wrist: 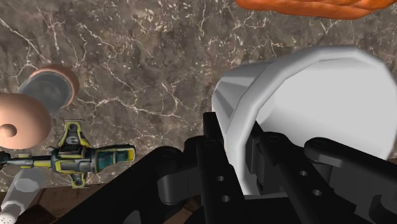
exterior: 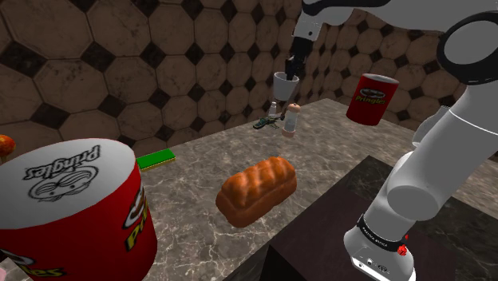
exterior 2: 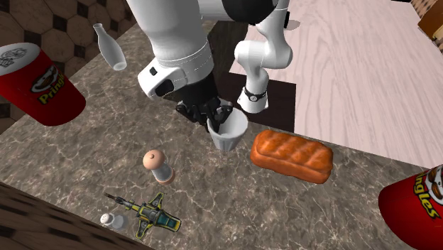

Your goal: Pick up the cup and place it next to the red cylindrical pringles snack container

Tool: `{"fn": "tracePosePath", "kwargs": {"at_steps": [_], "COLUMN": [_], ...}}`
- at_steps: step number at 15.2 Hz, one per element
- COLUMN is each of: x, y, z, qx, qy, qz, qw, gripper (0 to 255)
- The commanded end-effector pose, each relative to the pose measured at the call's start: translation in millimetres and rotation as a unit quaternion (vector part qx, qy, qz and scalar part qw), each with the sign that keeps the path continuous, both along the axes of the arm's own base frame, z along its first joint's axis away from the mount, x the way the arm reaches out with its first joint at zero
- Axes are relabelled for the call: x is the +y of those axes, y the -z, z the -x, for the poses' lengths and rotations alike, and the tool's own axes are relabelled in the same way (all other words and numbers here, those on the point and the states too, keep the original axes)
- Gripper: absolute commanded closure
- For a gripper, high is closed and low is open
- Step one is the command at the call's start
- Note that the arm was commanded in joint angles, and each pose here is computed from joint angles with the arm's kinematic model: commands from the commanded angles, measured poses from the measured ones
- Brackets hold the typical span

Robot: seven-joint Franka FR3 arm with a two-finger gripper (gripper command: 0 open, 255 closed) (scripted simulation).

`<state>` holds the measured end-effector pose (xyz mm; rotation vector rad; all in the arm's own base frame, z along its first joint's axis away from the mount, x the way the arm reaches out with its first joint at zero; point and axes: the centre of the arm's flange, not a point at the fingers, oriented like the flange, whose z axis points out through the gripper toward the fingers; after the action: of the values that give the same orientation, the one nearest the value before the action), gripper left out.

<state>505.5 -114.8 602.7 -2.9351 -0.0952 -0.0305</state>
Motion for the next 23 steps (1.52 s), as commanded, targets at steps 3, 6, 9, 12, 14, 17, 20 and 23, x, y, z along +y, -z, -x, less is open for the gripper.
{"fn": "tracePosePath", "kwargs": {"at_steps": [3, 6, 9, 12, 14, 17, 20, 23], "x": [-0.1, -0.1, -0.1, -0.1, -0.1, 26.3, 65.8, 105.4], "y": [-21.5, -37.3, -53.2, -69.0, -79.6, -81.4, -81.4, -81.5], "z": [-0.2, -0.2, -0.2, -0.2, -0.2, -0.7, -1.5, -2.3], "qx": [0.000, 0.000, 0.000, 0.000, 0.000, 0.000, 0.000, 0.000], "qy": [0.000, 0.000, 0.000, 0.000, 0.000, 0.000, 0.000, 0.000], "qz": [0.000, 0.000, 0.000, 0.000, 0.000, 0.000, 0.000, 0.000], "qw": [1.0000, 1.0000, 1.0000, 1.0000, 1.0000, 1.0000, 1.0000, 1.0000], "gripper": [255, 255, 255, 255, 255, 255, 255, 255]}}
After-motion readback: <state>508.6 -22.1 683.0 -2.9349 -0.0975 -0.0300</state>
